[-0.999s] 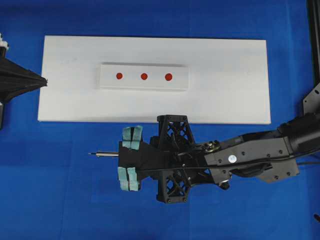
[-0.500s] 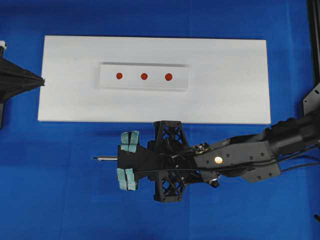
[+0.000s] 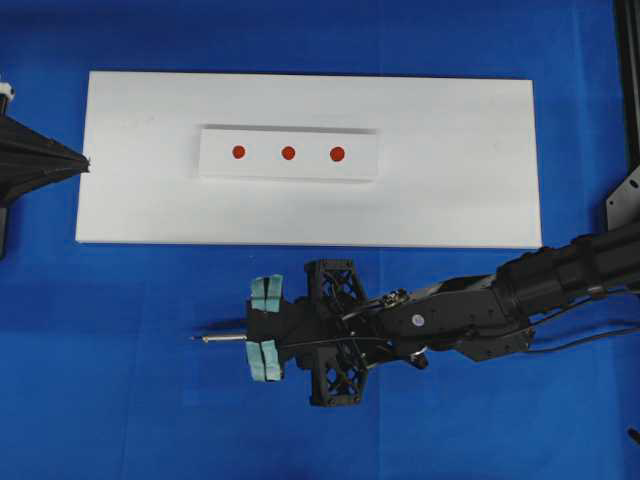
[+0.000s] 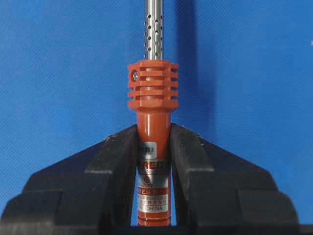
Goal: Touch the tip of the soldering iron to the mark.
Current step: 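Lower the iron with the right gripper onto the blue table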
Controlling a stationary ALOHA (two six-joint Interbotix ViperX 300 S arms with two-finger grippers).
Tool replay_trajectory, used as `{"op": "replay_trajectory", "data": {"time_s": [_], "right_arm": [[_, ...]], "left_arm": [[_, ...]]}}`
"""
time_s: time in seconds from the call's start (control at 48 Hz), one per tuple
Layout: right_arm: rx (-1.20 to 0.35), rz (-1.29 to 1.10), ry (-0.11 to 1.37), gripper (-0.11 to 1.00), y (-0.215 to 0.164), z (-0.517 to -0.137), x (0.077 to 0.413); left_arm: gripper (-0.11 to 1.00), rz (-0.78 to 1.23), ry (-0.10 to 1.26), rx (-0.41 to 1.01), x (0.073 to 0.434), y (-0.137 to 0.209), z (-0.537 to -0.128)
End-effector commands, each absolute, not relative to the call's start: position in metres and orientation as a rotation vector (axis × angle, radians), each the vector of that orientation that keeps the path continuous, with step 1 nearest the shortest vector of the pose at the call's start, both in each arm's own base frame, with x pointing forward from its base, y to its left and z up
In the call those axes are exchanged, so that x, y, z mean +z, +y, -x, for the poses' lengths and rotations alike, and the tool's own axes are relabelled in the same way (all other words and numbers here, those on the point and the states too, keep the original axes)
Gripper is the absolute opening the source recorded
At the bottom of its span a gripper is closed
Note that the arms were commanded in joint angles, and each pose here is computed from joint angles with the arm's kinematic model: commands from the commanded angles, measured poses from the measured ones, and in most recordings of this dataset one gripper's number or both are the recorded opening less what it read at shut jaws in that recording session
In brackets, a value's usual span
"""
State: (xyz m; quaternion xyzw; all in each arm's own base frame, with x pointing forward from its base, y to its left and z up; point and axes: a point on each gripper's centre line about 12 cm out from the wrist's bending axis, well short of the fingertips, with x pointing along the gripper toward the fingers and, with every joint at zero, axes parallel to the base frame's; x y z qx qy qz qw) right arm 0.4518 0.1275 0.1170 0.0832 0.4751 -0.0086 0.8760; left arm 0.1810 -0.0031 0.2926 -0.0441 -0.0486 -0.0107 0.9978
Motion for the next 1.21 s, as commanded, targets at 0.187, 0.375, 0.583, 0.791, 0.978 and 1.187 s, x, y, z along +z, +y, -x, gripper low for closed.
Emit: {"op": "replay_trajectory", "data": {"time_s": [0.187,0.375,0.583,0.791,0.978,1.187], "right_arm": [[0.018,-0.204,0.943,0.06,0.133,-0.451,0.120],[0.014,-0.204,0.948,0.06,0.132,-0.451,0.117],[0.009,-0.205,0.955,0.07,0.131,-0.451,0.113],[-0.007,-0.231,0.962,0.25,0.131,-0.451,0.113],[-0.022,-0.227,0.980,0.79,0.130,-0.450,0.113],[-0.025,-0.226,0.977,0.89,0.129,-0.452,0.117]], "left_arm": [[0.00,0.087,-0.116,-0.026,0.299,-0.004,-0.182],[0.00,0.089,-0.114,-0.026,0.299,-0.004,-0.182],[0.00,0.089,-0.116,-0.026,0.299,-0.004,-0.182],[0.00,0.092,-0.113,-0.025,0.299,-0.004,-0.182],[0.00,0.090,-0.109,-0.025,0.298,-0.004,-0.182],[0.00,0.090,-0.113,-0.024,0.299,-0.003,-0.182]]}}
